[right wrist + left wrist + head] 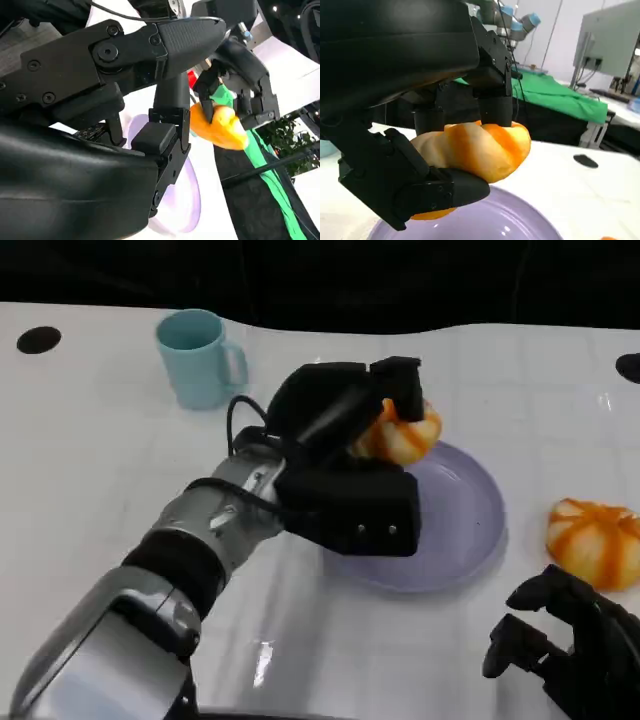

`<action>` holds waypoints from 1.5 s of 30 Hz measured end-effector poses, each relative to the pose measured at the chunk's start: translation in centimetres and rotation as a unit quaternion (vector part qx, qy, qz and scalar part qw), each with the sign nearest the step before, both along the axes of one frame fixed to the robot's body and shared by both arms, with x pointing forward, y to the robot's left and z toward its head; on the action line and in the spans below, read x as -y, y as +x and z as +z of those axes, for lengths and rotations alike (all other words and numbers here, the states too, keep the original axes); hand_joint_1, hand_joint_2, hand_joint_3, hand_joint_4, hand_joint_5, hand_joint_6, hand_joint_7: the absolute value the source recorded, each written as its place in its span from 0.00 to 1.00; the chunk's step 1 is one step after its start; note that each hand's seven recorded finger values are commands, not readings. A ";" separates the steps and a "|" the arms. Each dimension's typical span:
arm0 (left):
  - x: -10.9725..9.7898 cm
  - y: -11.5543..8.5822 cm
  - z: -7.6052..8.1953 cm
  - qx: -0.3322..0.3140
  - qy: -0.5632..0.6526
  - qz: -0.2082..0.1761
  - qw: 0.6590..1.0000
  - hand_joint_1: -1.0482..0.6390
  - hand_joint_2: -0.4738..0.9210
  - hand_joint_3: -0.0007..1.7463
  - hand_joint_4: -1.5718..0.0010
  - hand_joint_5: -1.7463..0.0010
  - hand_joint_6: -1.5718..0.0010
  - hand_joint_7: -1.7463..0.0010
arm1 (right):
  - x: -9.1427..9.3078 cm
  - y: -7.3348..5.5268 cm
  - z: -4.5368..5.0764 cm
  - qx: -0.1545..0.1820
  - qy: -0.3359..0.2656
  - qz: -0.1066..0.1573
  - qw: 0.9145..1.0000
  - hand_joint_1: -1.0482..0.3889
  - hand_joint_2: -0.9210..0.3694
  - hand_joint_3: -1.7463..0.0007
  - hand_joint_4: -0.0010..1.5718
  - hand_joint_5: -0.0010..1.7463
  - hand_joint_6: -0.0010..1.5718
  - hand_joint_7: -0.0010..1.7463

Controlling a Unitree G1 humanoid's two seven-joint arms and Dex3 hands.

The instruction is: Grasp the bread from the table and place it into the plate.

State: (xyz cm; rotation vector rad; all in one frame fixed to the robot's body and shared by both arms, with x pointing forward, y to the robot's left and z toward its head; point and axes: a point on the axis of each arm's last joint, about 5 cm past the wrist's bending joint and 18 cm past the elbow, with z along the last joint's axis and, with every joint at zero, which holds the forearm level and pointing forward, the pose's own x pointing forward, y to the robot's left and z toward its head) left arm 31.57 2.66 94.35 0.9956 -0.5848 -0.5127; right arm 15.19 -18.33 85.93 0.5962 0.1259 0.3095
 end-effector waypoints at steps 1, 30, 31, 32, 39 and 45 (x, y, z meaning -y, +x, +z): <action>0.2 0.0 0.0 -0.001 0.009 -0.002 1.000 0.49 0.77 0.53 0.44 0.00 0.58 0.00 | 0.0 0.0 0.04 0.001 0.000 0.000 1.000 0.38 0.00 0.87 0.46 0.89 0.49 0.63; 0.7 0.2 0.1 -0.129 0.150 -0.070 0.978 0.10 1.00 0.37 1.00 0.90 0.99 0.89 | -0.1 -0.2 0.24 0.008 0.001 -0.001 1.000 0.38 0.00 0.86 0.47 0.89 0.49 0.63; 0.6 0.3 0.1 -0.131 0.157 -0.069 0.976 0.08 1.00 0.38 1.00 0.91 0.99 0.90 | -0.1 -0.2 0.25 0.008 0.000 -0.001 1.000 0.38 0.00 0.86 0.47 0.89 0.49 0.63; 0.6 0.3 0.1 -0.133 0.163 -0.069 0.975 0.07 1.00 0.39 1.00 0.92 0.99 0.90 | -0.1 -0.2 0.25 0.008 0.000 -0.001 1.000 0.38 0.00 0.86 0.46 0.89 0.49 0.63; 0.3 0.6 0.6 -0.128 0.176 -0.068 0.974 0.07 1.00 0.38 0.97 0.90 0.94 0.89 | -0.1 -0.2 0.26 0.008 0.000 -0.002 1.000 0.38 0.00 0.86 0.46 0.89 0.49 0.63; -0.9 0.7 1.1 -0.118 0.130 -0.079 0.981 0.13 1.00 0.31 0.96 0.87 0.90 0.90 | -0.1 -0.2 0.27 0.008 0.000 -0.002 1.000 0.38 0.00 0.86 0.46 0.89 0.48 0.63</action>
